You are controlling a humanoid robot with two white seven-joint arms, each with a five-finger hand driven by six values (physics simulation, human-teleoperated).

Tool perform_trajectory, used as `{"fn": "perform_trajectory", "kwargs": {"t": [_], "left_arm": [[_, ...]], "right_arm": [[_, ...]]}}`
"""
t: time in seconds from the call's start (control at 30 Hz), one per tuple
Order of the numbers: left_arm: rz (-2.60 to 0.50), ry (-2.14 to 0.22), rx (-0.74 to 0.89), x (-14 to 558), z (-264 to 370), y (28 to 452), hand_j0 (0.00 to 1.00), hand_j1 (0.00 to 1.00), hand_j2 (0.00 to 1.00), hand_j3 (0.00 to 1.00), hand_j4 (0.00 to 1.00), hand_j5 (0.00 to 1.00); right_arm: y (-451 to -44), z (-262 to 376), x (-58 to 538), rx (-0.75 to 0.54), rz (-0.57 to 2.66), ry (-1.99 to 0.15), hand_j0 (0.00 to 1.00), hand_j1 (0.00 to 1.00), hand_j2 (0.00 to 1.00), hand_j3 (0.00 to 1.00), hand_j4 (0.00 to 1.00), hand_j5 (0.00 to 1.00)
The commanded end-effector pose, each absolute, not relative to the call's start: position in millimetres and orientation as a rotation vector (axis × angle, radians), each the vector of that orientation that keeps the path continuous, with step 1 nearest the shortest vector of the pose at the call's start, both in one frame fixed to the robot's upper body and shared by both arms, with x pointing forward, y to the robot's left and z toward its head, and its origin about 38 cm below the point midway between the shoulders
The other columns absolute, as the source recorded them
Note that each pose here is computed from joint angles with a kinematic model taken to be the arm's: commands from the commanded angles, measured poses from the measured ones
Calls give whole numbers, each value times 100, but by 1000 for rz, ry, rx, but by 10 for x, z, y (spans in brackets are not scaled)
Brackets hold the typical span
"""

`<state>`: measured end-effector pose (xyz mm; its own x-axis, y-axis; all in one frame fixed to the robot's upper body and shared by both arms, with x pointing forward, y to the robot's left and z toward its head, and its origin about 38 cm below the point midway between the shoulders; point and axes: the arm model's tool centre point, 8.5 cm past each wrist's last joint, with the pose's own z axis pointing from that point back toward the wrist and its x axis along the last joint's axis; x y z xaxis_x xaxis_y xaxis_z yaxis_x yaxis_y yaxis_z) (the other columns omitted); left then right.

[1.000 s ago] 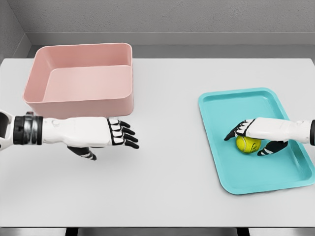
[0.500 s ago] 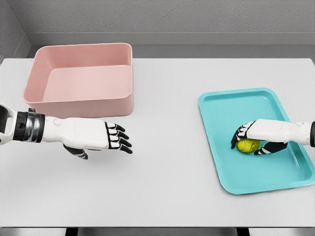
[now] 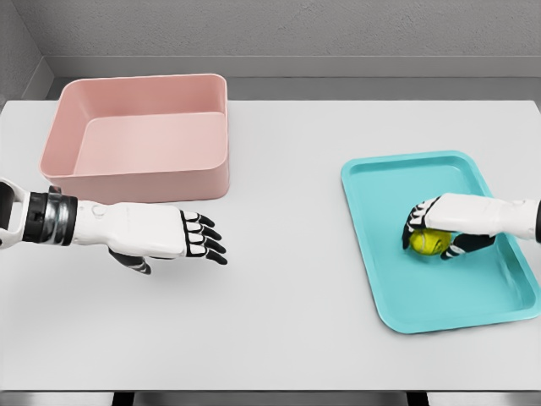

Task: Put the tennis from the blue tray into the pink basket with both arms

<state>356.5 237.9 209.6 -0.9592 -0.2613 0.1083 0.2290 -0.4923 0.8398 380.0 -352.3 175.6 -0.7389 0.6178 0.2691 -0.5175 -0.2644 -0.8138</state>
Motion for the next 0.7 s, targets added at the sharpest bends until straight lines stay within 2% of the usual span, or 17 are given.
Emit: {"fn": "perform_trajectory", "kwargs": {"t": [0.0, 0.43, 0.67], "left_arm": [[-2486, -1399, 46, 3567, 2102, 2378, 100, 100, 100, 100, 100, 100], [-2484, -1393, 46, 3561, 2093, 2397, 100, 100, 100, 100, 100, 100], [-2484, -1393, 46, 3561, 2093, 2397, 100, 100, 100, 100, 100, 100]], "right_arm": [[-3478, 1794, 3795, -127, 2049, -1284, 55, 55, 55, 55, 55, 55], [-3153, 2068, 3827, -125, 2101, -1405, 54, 54, 54, 54, 54, 54], [-2875, 2050, 3860, -70, 2130, -1453, 54, 54, 54, 54, 54, 54]]}}
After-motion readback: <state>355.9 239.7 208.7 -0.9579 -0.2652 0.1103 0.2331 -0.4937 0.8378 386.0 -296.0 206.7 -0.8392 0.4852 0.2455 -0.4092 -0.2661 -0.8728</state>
